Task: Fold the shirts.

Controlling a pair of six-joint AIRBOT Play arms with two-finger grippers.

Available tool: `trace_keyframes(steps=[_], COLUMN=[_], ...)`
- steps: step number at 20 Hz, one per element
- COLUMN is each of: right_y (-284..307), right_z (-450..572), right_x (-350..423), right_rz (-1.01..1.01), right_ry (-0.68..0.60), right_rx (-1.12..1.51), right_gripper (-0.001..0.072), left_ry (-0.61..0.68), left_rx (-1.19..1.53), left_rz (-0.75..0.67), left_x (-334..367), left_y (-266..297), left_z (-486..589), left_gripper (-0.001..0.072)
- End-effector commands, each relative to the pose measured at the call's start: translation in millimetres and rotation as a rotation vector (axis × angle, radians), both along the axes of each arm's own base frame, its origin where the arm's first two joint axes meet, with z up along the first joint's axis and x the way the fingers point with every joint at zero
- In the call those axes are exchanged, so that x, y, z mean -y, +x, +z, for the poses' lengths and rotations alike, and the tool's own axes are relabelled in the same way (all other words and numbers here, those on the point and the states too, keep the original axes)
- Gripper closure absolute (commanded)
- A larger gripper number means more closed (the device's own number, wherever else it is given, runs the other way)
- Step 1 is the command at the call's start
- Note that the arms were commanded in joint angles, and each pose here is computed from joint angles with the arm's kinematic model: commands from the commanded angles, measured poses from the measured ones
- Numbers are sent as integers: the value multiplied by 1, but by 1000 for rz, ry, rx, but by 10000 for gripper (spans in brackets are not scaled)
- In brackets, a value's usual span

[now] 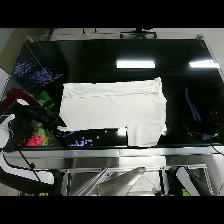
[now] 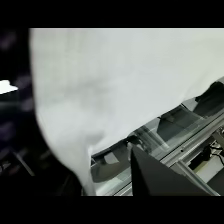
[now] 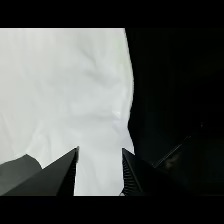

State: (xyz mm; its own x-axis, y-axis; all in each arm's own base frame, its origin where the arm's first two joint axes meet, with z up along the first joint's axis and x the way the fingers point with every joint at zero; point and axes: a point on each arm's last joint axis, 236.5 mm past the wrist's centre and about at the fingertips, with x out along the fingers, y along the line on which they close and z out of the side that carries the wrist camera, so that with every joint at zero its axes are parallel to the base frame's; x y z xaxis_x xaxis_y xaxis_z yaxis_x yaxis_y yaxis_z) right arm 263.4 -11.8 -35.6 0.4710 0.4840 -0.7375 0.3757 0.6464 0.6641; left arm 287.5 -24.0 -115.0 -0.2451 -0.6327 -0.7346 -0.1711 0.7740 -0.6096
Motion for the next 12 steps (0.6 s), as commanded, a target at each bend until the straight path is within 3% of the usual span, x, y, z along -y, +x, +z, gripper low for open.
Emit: trace_keyframes(steps=[1,2,8,12], right_y=[-13,-14,-14,-14], right_z=[-18,-21,-27,-27], right_x=[-8,-9,-9,-9], right_rz=[-7,-11,-12,-12], right_ry=[25,30,38,38], right_rx=[-40,-48,-63,-64], right_gripper=[247,208,208,209], left_ry=[76,90,116,41], left_rx=[149,176,209,95], left_rz=[20,18,-3,-1], left_x=[-2,-1,5,-6], left_y=[44,52,61,31], left_z=[-3,-3,-8,6], left_gripper=[415,415,413,413])
